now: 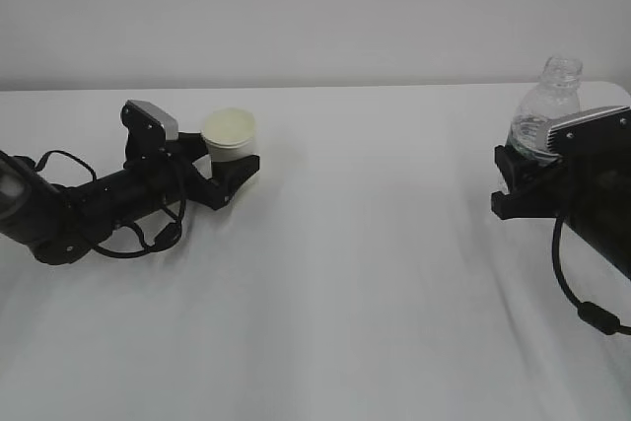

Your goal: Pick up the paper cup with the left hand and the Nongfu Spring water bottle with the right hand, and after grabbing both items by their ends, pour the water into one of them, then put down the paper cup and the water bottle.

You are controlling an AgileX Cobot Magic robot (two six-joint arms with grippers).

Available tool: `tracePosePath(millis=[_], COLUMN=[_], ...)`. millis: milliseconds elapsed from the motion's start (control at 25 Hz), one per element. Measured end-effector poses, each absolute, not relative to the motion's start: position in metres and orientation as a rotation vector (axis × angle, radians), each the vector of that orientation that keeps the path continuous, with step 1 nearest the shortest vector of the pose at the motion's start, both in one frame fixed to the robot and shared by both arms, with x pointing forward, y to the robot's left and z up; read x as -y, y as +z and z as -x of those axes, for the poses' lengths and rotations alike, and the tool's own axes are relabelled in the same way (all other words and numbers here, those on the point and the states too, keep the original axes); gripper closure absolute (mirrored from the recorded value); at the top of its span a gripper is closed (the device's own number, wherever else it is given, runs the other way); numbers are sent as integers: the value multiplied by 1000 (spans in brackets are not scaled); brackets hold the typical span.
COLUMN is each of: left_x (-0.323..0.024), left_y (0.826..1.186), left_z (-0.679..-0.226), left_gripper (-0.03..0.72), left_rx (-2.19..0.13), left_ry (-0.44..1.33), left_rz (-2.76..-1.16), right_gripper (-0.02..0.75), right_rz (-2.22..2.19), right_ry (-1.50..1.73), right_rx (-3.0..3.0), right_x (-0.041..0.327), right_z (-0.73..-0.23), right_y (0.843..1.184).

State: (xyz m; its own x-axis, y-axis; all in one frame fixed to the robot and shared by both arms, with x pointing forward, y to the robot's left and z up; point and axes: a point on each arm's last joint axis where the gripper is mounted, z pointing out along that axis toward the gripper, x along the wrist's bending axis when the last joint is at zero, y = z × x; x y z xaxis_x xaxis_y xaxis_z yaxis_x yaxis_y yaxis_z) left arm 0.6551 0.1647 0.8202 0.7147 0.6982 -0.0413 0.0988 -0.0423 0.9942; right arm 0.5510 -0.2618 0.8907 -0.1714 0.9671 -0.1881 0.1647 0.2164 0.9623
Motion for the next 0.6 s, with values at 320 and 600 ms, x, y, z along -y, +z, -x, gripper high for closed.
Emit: tracePosePath(millis=[320,600], left_x=[-165,-165], left_y=[820,820], left_z=[-655,-655], left_gripper=[156,158], left_rx=[-674,-673], left_ry=[549,549], left_rz=[-1560,-1558], right_gripper=[310,310], right_rz=[-1106,-1106], right_ry=[1072,1072], right_rx=[-1549,-1549], right_x=[262,262], right_z=[-551,-551], right_y=[891,891])
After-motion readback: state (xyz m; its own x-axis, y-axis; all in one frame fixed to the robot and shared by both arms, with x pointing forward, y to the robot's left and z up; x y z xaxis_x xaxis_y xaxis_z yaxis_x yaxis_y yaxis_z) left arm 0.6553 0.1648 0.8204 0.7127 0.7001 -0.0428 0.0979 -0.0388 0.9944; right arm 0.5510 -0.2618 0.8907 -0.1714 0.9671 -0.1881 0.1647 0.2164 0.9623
